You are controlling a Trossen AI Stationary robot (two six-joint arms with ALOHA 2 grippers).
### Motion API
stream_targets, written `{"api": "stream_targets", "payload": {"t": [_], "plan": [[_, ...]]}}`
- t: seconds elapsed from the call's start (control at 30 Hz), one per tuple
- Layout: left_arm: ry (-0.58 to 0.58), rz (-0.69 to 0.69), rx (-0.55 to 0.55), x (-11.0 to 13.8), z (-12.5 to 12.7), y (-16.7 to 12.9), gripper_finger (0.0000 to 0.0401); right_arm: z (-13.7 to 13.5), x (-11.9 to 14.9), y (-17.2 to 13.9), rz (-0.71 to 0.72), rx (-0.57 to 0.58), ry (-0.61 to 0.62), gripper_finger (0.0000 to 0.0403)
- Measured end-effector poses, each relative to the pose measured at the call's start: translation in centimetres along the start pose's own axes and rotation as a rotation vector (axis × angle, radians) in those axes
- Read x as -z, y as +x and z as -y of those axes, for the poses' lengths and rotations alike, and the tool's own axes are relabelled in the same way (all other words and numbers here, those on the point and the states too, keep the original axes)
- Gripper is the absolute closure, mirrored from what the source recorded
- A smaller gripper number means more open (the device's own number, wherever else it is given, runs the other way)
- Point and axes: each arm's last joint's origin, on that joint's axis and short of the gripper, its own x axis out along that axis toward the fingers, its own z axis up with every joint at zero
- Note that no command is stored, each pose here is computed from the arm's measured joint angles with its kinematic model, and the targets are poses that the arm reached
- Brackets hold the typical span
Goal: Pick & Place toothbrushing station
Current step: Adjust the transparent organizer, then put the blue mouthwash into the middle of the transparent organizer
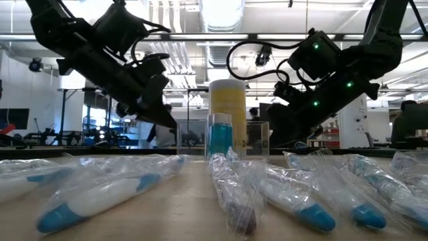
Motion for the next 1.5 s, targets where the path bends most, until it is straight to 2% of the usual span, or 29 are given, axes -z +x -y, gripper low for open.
{"api": "stream_targets", "payload": {"t": [0.3,0.5,0.63,0.8,0.87,0.97,1.13,1.23,1.3,1.37,1.5], "plan": [[-0.005,-0.009,0.004,-0.1,-0.4,0.2,0.0394,-0.3,0.0,-0.1,-0.006,-0.023,-0.014,0.0374],[0.049,-0.002,-0.026,0.0,-0.4,0.1,0.0394,-0.3,-0.2,-0.6,-0.009,-0.014,-0.032,0.0374],[0.067,0.038,-0.066,-0.3,-0.5,-0.7,0.0394,0.3,-1.2,-2.0,-0.02,0.012,-0.043,0.0374],[0.071,0.077,-0.044,-0.7,-1.0,-2.4,0.0394,1.2,-2.6,-5.2,-0.042,0.007,-0.067,0.0374],[0.065,0.099,-0.021,-0.7,-1.1,-3.3,0.0394,1.2,-3.1,-6.9,-0.037,-0.035,-0.072,0.0374],[0.072,0.126,0.043,-0.5,-1.2,-4.7,0.0394,1.0,-3.6,-9.7,-0.055,-0.194,-0.046,0.0374],[0.077,0.15,0.117,0.6,-1.6,-6.5,0.0394,-0.9,-3.0,-13.4,-0.124,-0.479,-0.047,0.0374],[0.078,0.158,0.136,1.2,-1.9,-7.1,0.0394,-2.7,-1.5,-15.0,-0.197,-0.58,-0.096,0.0374],[0.079,0.159,0.141,1.5,-2.1,-7.3,0.0394,-3.8,-0.5,-16.1,-0.289,-0.586,-0.181,0.0374],[0.073,0.157,0.146,1.9,-2.4,-7.4,0.0394,-4.6,0.3,-17.2,-0.408,-0.54,-0.224,0.0374],[0.065,0.147,0.161,2.1,-2.4,-7.4,0.0394,-5.8,0.2,-19.1,-0.582,-0.4,-0.169,0.0374]]}}
